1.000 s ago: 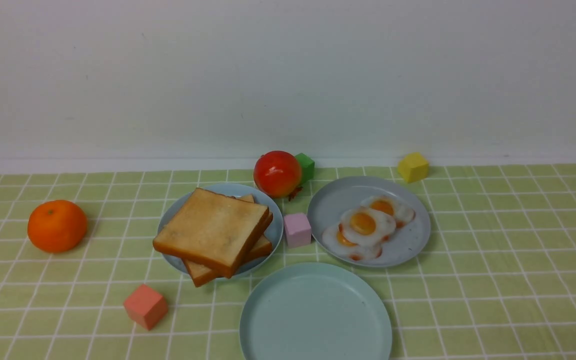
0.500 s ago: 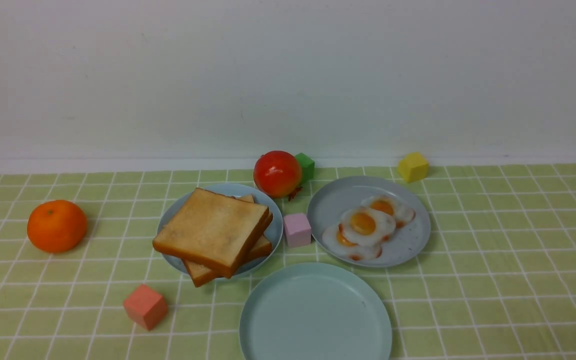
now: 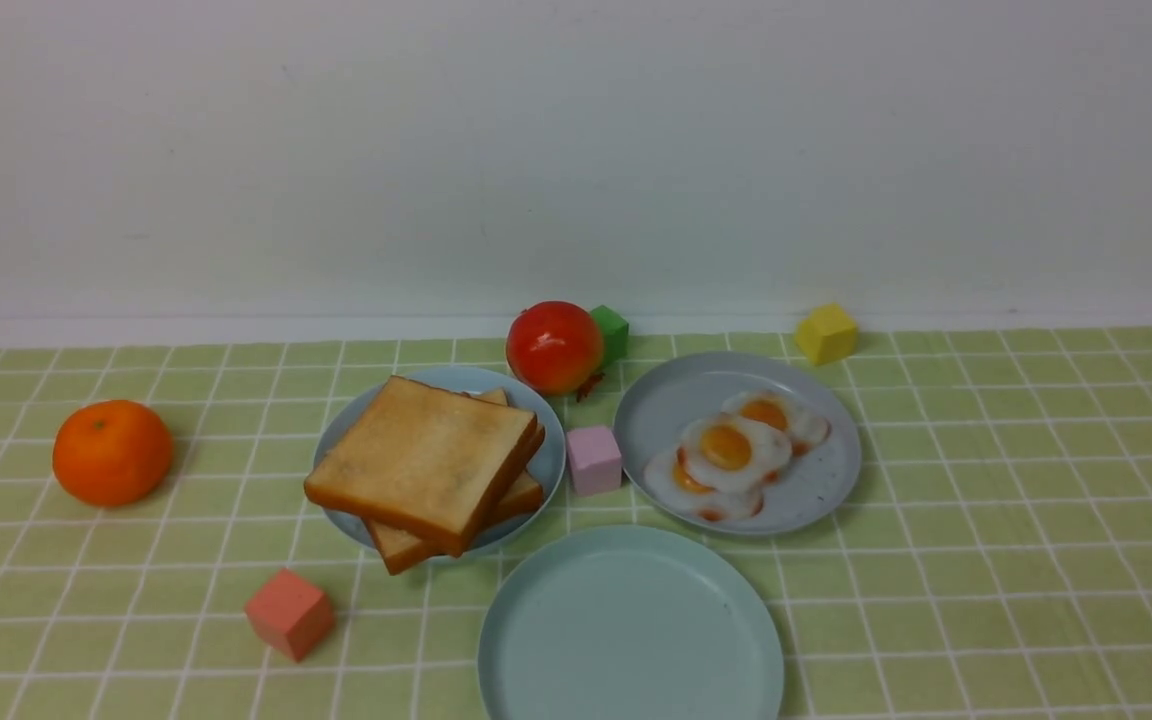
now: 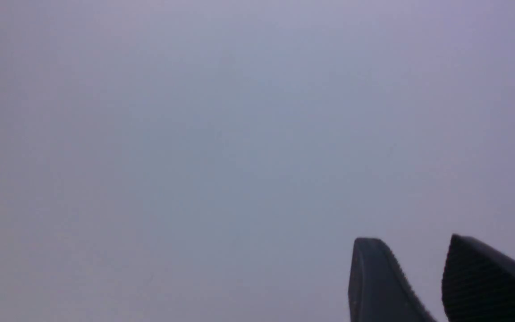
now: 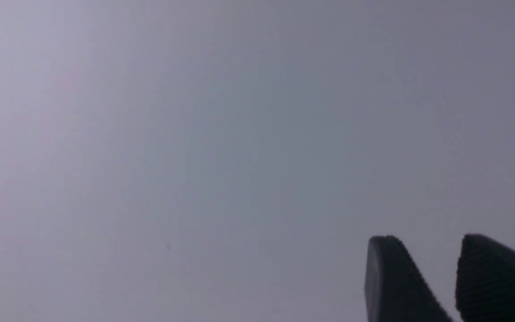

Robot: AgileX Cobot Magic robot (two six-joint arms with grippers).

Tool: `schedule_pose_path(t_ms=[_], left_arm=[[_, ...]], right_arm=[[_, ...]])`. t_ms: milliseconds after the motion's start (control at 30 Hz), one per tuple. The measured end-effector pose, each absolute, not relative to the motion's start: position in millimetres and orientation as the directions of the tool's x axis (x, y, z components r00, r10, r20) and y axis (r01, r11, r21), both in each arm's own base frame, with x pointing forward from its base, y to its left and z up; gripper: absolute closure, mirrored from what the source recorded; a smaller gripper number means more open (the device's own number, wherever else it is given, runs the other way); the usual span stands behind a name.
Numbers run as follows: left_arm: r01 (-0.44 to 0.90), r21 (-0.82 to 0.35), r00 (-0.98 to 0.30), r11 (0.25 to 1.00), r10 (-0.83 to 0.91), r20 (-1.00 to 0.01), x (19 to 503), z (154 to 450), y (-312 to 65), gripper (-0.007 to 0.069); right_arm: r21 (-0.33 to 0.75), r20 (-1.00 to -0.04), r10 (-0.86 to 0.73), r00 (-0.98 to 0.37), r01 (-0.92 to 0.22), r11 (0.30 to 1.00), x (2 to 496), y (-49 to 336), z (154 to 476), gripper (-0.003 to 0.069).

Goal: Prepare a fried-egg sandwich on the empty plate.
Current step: Use the left arm to grab a slice of bread

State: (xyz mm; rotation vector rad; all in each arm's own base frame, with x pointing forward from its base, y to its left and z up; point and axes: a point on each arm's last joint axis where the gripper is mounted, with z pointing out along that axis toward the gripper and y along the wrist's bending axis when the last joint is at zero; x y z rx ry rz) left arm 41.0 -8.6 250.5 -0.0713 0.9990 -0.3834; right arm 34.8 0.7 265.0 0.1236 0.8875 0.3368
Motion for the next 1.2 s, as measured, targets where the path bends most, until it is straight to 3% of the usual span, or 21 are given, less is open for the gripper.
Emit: schedule_pose_path(t_ms=[100,200,233,267,300,367,467,533,633,667,767,800,833,900,967,1200], left_arm=[[0.367,-0.265,0.583,0.892,-0.442,-0.681,25,291,-6,0.0387],[0.403,-0.291,0.62,0.868,-0.492,-0.611,9,353,-3,0.0387],[0.401,-0.296,0.615,0.867,-0.494,-0.615,11,353,-3,0.0387],[0.411,-0.36,0.568,0.837,-0.545,-0.617,11,394,-1,0.0387],[0.415,-0.373,0.558,0.83,-0.556,-0.616,9,402,-1,0.0387],[0.404,-0.492,0.438,0.771,-0.635,-0.636,19,438,-1,0.0387],[0.26,-0.63,0.196,0.732,-0.679,-0.708,53,454,-4,0.0387],[0.115,-0.667,0.024,0.736,-0.673,-0.739,88,448,-6,0.0387],[-0.072,-0.602,-0.172,0.796,-0.604,-0.778,134,422,-7,0.0387],[-0.09,-0.59,-0.192,0.802,-0.595,-0.78,140,419,-7,0.0387],[-0.253,-0.504,-0.429,0.826,-0.563,-0.707,192,376,-10,0.0387],[-0.255,-0.504,-0.434,0.826,-0.563,-0.703,192,375,-10,0.0387],[-0.308,-0.475,-0.548,0.825,-0.561,-0.62,216,350,-14,0.0387],[-0.319,-0.447,-0.649,0.836,-0.536,-0.54,235,329,-20,0.0387],[-0.281,-0.447,-0.752,0.849,-0.485,-0.446,261,309,-31,0.0387],[-0.11,-0.575,-0.901,0.811,-0.325,-0.286,339,285,-41,0.0387]], right_arm=[[0.314,-0.658,0.45,0.604,-0.323,0.893,25,-1,300,0.0418],[0.337,-0.628,0.494,0.601,-0.362,0.869,17,-1,361,0.0418],[0.339,-0.63,0.496,0.598,-0.362,0.868,16,-1,370,0.0418],[0.339,-0.65,0.492,0.58,-0.358,0.87,17,0,409,0.0418],[0.336,-0.655,0.487,0.578,-0.355,0.873,17,0,413,0.0418],[0.325,-0.718,0.449,0.532,-0.313,0.892,26,2,454,0.0418],[0.327,-0.83,0.39,0.4,-0.218,0.919,52,3,481,0.0418],[0.327,-0.904,0.349,0.245,-0.127,0.937,82,3,483,0.0418],[0.291,-0.957,0.291,0.016,-0.009,0.957,119,2,464,0.0418],[0.288,-0.958,0.288,-0.005,-0.001,0.958,124,2,462,0.0418],[0.292,-0.907,0.305,-0.289,0.087,0.952,156,5,428,0.0418],[0.295,-0.901,0.309,-0.304,0.091,0.951,157,5,426,0.0418],[0.284,-0.859,0.296,-0.417,0.09,0.954,166,9,412,0.0418],[0.266,-0.818,0.255,-0.515,0.054,0.962,173,15,398,0.0418],[0.263,-0.79,0.179,-0.587,-0.06,0.963,176,29,387,0.0418],[0.263,-0.741,-0.061,-0.668,-0.373,0.89,171,66,369,0.036]])
